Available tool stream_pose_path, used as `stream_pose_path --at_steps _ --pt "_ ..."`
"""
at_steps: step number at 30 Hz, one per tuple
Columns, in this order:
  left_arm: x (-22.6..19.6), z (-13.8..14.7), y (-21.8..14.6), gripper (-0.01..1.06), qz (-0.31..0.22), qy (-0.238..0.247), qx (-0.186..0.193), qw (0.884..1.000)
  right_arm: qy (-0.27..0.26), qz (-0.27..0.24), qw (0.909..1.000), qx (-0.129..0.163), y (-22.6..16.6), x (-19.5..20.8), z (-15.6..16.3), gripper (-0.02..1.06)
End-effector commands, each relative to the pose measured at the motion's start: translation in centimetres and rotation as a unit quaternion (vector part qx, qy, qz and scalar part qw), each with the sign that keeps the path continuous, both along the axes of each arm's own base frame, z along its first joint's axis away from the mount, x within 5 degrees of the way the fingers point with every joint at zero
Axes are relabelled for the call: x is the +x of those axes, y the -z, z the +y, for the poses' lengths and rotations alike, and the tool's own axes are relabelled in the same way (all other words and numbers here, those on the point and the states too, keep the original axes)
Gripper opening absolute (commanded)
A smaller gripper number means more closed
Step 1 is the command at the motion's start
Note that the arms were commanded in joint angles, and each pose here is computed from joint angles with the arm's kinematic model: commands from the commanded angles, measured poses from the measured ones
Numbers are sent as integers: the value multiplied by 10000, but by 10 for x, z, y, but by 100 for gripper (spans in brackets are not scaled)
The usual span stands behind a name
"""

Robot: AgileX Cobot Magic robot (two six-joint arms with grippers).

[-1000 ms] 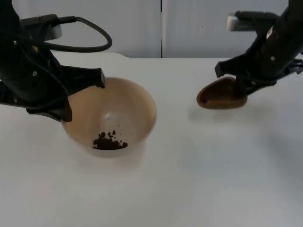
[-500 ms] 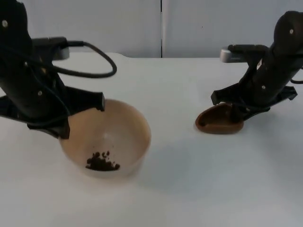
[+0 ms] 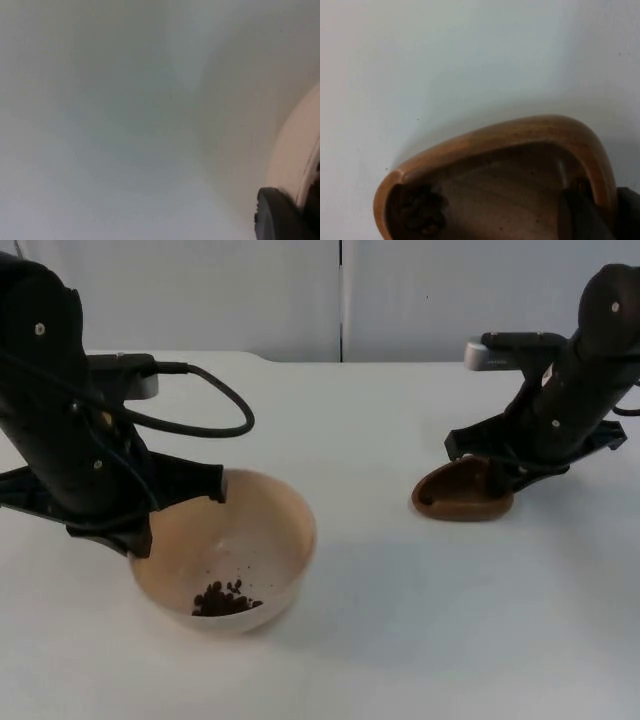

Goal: Pick up the bowl with the left hand and pour the coffee beans from the cup into the bowl with the right hand.

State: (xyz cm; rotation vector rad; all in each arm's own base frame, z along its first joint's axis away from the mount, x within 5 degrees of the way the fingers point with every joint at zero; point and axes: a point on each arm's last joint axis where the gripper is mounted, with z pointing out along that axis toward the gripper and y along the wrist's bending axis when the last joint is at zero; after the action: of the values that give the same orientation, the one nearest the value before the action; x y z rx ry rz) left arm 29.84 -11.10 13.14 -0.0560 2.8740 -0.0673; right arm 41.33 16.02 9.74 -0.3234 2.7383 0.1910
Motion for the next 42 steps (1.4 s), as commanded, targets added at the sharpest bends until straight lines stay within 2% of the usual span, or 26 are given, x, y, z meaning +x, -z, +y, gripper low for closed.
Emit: stream_pose_path --at_steps 1,2,3,4,6,7,8,9,11,12,13,14,17,21,24,25,30,31,36,37,42 --pt "0 1 2 4 26 3 16 10000 37 -16 10000 10 0 1 -2 8" --pt "0 1 2 9 26 3 16 10000 37 -16 10000 10 0 1 -2 11" --pt "0 1 2 9 26 3 16 10000 37 -16 10000 10 0 1 -2 11" --pt "0 1 2 16 28 -4 10 10000 51 -10 10000 26 0 1 -2 16" --pt "0 1 2 36 41 -11 10 10000 58 -7 10000 33 0 1 -2 28" --pt "0 1 2 58 48 -15 12 10000 112 15 9999 94 -1 1 -1 36" --pt "-1 1 2 73 56 -25 6 10000 134 28 9998 118 -1 1 -1 43" --pt "-1 1 2 73 56 -25 6 10000 134 28 9998 118 -1 1 -1 43" --pt "-1 1 2 98 103 -29 30 9999 134 28 9998 118 -1 1 -1 56" --pt "-2 1 1 105 101 -30 30 9999 134 28 9998 118 -1 1 -1 63" --pt "-2 2 1 105 119 -32 39 9999 135 0 9998 129 -2 1 -1 69" --pt "-2 2 1 105 119 -32 39 9999 135 0 9998 129 -2 1 -1 69" --pt "-3 2 -7 105 23 -35 5 10000 133 -110 9997 171 -13 1 -1 79" --pt "-4 2 -25 105 -252 -34 -104 9996 85 -352 9991 236 -38 1 -1 80" --pt "-8 4 -50 105 -584 -53 -252 9980 -29 -675 9972 323 -78 -5 -2 80" --pt "-8 4 -50 105 -584 -53 -252 9980 -29 -675 9972 323 -78 -5 -2 80" --pt "-23 10 -100 105 -1263 51 -449 9910 -84 -1226 9911 515 -152 -24 -9 79" --pt "-23 10 -100 105 -1263 51 -449 9910 -84 -1226 9911 515 -152 -24 -9 79" --pt "-49 20 -156 105 -2156 239 -666 9739 -326 -1854 9802 611 -223 -58 -20 79" --pt "-49 20 -156 105 -2156 239 -666 9739 -326 -1854 9802 611 -223 -58 -20 79" --pt "-86 35 -206 105 -3104 373 -896 9456 -354 -2354 9680 791 -281 -98 -35 79"
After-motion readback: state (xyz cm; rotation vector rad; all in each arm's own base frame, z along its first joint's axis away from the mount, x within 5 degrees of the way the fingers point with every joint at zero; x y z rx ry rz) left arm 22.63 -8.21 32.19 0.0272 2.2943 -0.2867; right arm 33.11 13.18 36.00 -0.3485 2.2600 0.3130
